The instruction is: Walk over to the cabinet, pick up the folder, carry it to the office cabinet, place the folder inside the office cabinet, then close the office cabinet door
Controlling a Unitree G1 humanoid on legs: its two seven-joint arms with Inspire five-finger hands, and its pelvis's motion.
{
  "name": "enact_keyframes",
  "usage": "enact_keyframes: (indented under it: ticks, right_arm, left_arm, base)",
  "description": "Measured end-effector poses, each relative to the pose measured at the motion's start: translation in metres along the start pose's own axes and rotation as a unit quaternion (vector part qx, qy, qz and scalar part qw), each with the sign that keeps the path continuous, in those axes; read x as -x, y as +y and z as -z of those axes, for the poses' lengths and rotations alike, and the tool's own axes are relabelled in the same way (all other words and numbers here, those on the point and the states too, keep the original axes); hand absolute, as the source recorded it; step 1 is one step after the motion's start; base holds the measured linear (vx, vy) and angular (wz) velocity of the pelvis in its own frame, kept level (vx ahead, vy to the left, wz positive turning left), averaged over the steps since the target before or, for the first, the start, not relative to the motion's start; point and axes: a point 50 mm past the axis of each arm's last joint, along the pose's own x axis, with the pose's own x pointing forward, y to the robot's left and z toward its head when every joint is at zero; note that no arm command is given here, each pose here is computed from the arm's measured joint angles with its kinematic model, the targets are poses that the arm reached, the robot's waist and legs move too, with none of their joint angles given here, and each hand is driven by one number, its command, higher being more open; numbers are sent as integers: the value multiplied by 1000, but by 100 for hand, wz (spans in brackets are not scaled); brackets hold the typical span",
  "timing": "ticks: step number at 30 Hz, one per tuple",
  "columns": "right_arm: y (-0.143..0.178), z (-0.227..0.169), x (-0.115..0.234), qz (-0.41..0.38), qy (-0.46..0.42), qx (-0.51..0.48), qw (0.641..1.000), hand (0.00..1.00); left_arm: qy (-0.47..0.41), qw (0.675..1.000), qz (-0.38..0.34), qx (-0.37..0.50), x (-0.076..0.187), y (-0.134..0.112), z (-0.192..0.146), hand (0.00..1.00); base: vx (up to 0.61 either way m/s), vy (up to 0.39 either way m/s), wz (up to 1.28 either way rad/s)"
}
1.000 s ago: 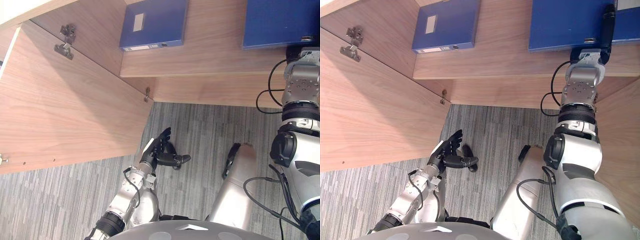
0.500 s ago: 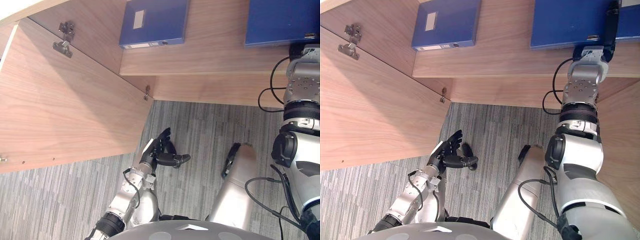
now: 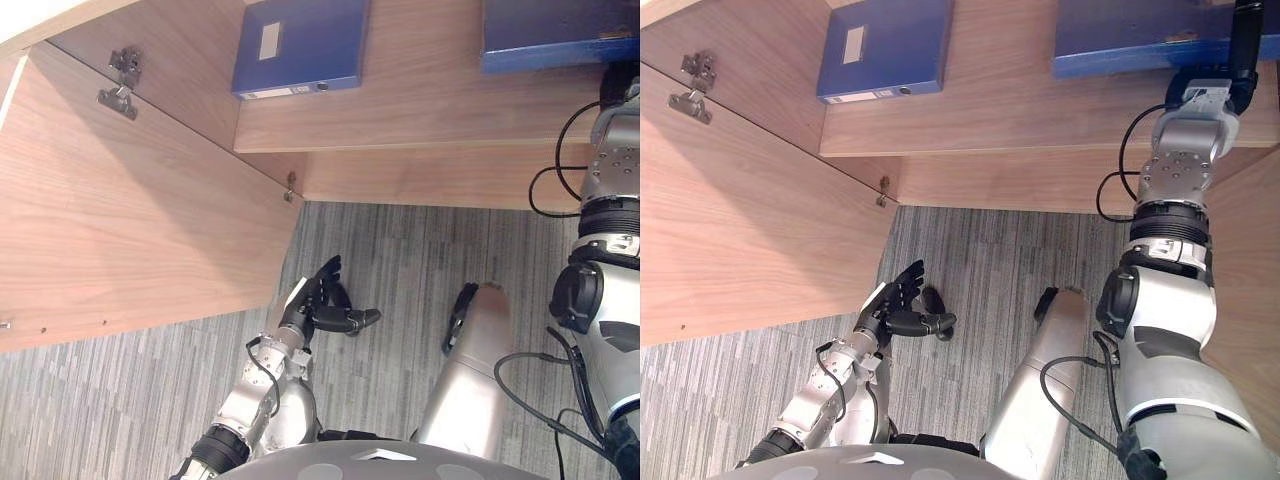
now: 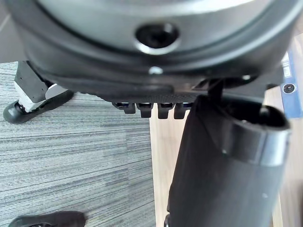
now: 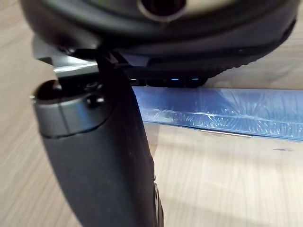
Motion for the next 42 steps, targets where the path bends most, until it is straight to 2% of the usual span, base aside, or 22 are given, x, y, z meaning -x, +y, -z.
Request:
enact_keyframes:
  ticks: [4,17,30,34,42]
  right_arm:
    - [6,6,-3,6,14,3,1000,100]
    - [0,19,-7,28,47,104,993,100]
    - [-21,34,-4,57,82,130,986,100]
    - [-36,45,0,65,97,144,983,100]
    - [-84,65,17,99,134,133,977,100]
  left_arm:
    - [0,1000,0,0,0,0,0,100]
    - [2,1000,-1,0,0,0,1,100]
    - [11,1000,0,-5,0,1,4,100]
    - [13,1000,9,-6,0,0,5,100]
    - [24,1000,2,-5,1,8,10,100]
  base:
    - [-14,-9,-4]
    - [1,3,-1]
    - [5,5,-3]
    - [-1,0,1]
    - [1,0,1]
